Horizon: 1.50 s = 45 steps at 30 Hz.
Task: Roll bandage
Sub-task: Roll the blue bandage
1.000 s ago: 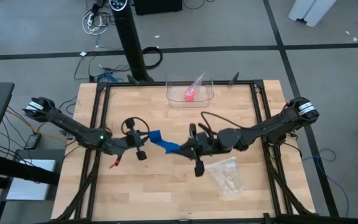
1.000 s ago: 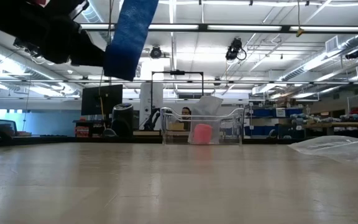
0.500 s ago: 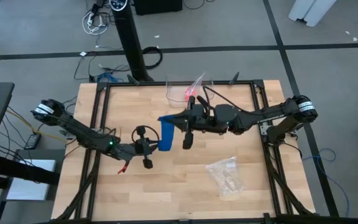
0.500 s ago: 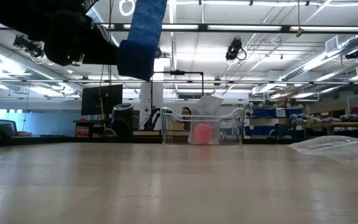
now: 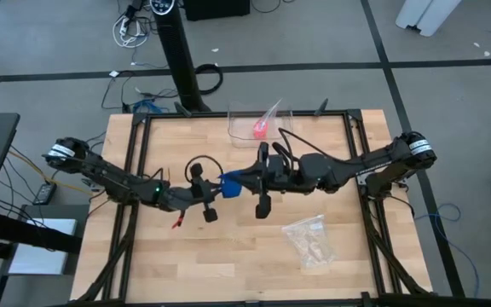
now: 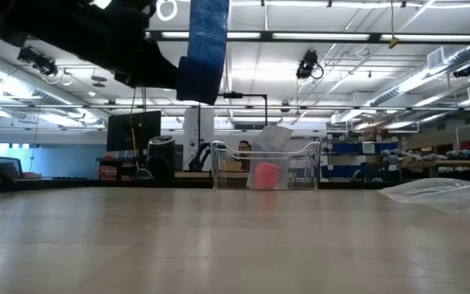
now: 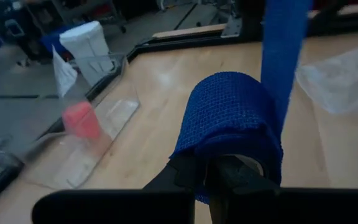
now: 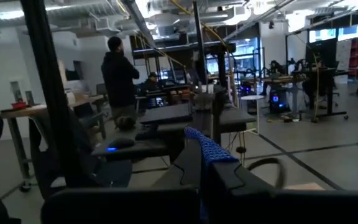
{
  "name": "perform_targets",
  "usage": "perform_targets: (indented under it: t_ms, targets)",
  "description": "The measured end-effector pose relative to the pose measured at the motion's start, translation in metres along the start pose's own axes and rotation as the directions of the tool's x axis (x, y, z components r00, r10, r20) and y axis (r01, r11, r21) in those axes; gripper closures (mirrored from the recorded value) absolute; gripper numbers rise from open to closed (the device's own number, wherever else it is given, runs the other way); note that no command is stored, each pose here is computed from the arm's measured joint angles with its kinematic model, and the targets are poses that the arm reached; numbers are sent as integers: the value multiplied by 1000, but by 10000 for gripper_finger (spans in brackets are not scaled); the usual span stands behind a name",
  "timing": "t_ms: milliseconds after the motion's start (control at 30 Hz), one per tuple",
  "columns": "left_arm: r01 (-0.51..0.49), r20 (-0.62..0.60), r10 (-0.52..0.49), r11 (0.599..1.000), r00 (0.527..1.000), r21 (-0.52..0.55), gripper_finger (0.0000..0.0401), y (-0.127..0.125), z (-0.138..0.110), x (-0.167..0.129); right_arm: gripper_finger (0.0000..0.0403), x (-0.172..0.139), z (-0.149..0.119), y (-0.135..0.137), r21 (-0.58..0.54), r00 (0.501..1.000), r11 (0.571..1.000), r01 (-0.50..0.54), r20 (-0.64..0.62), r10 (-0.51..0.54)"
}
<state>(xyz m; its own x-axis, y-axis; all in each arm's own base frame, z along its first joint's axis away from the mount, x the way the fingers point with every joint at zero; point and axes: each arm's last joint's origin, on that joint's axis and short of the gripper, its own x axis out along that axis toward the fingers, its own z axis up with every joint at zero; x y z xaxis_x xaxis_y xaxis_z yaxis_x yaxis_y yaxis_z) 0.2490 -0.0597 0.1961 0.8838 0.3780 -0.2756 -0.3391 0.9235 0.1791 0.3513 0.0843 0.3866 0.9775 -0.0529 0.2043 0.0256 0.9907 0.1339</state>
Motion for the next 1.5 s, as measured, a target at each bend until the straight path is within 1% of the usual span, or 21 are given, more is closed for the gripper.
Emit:
perform_targets:
  t_ms: [167,300,400,533,633,700,767,833,933,1067,1267,1367,1500]
  targets:
    - [17,-9,-18,995,1000,-100,383,8,0,7,403,-3,1,9,0,1000,1000,-16,18,16]
    - [3,-10,-5,984,1000,-180,383,17,1,12,403,-5,3,16,0,999,999,-32,35,32]
    - [44,23,-40,963,999,-265,383,24,5,17,403,-7,3,20,4,998,999,-45,40,44]
    - [119,86,-94,925,992,-362,383,32,11,22,403,-9,3,27,0,997,998,-63,43,63]
    - [168,111,-135,908,985,-383,383,36,14,25,403,-11,5,30,-23,997,999,-46,53,47]
    - [159,99,-131,910,986,-382,383,39,12,27,403,-12,6,31,-34,998,999,-35,60,37]
    - [136,68,-120,922,990,-362,383,42,9,28,403,-13,8,33,-40,996,999,-30,86,34]
    - [129,60,-116,939,991,-320,383,43,6,29,403,-12,13,33,-48,995,998,-27,99,32]
    - [147,61,-137,963,989,-225,383,40,2,27,403,-10,22,33,-75,995,997,-12,97,19]
    - [188,93,-178,977,980,-105,383,30,4,22,403,-6,33,27,-153,994,985,77,86,-64]
    - [246,183,-248,969,951,34,383,12,12,10,403,0,37,6,-182,984,969,166,97,-150]
    - [275,215,-284,959,934,69,383,3,16,4,403,4,36,-8,-174,979,964,200,79,-189]
    - [305,242,-317,948,917,86,383,-6,25,-1,403,9,32,-27,-164,969,955,245,37,-243]
